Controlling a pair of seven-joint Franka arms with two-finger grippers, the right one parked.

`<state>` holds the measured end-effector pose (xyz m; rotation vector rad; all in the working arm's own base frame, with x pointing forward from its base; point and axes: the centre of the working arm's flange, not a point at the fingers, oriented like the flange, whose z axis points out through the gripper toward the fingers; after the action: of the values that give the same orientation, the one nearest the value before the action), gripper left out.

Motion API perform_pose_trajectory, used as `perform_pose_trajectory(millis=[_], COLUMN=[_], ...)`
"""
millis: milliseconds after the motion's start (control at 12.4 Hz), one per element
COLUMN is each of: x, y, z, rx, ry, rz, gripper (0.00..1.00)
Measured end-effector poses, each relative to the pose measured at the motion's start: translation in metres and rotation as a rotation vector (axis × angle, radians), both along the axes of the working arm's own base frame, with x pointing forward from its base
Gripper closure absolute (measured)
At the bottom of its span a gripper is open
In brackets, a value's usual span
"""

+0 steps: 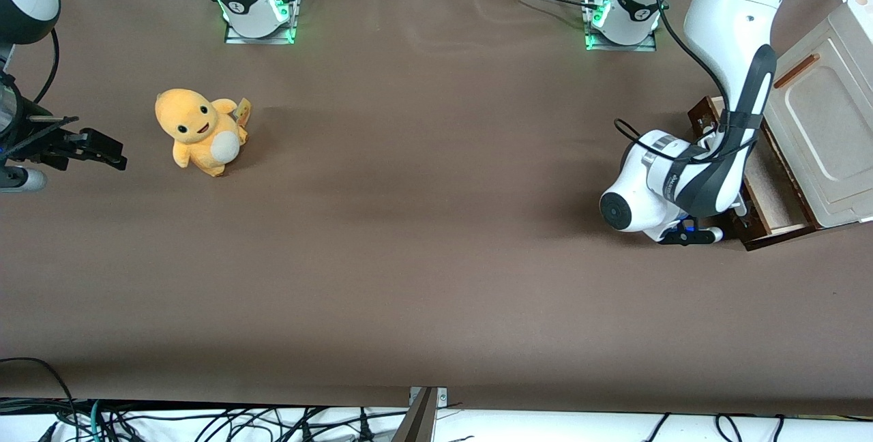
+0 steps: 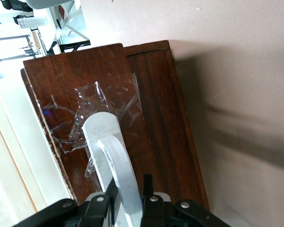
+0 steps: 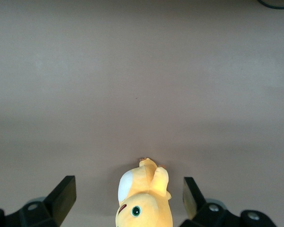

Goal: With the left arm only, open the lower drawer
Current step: 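Pull the white handle outward with the left gripper, sliding the drawer open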

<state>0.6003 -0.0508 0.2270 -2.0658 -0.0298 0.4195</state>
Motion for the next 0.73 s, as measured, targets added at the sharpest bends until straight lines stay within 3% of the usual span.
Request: perform_pose_trajectory(millis=[162,242,566,646,727], x=[0.001,0.000,0.000,0.001,0.006], y=[0.000,-0.002,-0.014,-0.020,-0.028], z=[0.001,0.000,-0.001,0.001,0.005], rx=[-0.003,-0.011,-0.030,-0.046,-0.085], ry=[-0.001,0.013,0.021,0.013,-0.007], rz=[0.001,-0.004,-0.024,-0.030,-0.023], gripper=[0.78,0.71,0.24,0.15,0.04])
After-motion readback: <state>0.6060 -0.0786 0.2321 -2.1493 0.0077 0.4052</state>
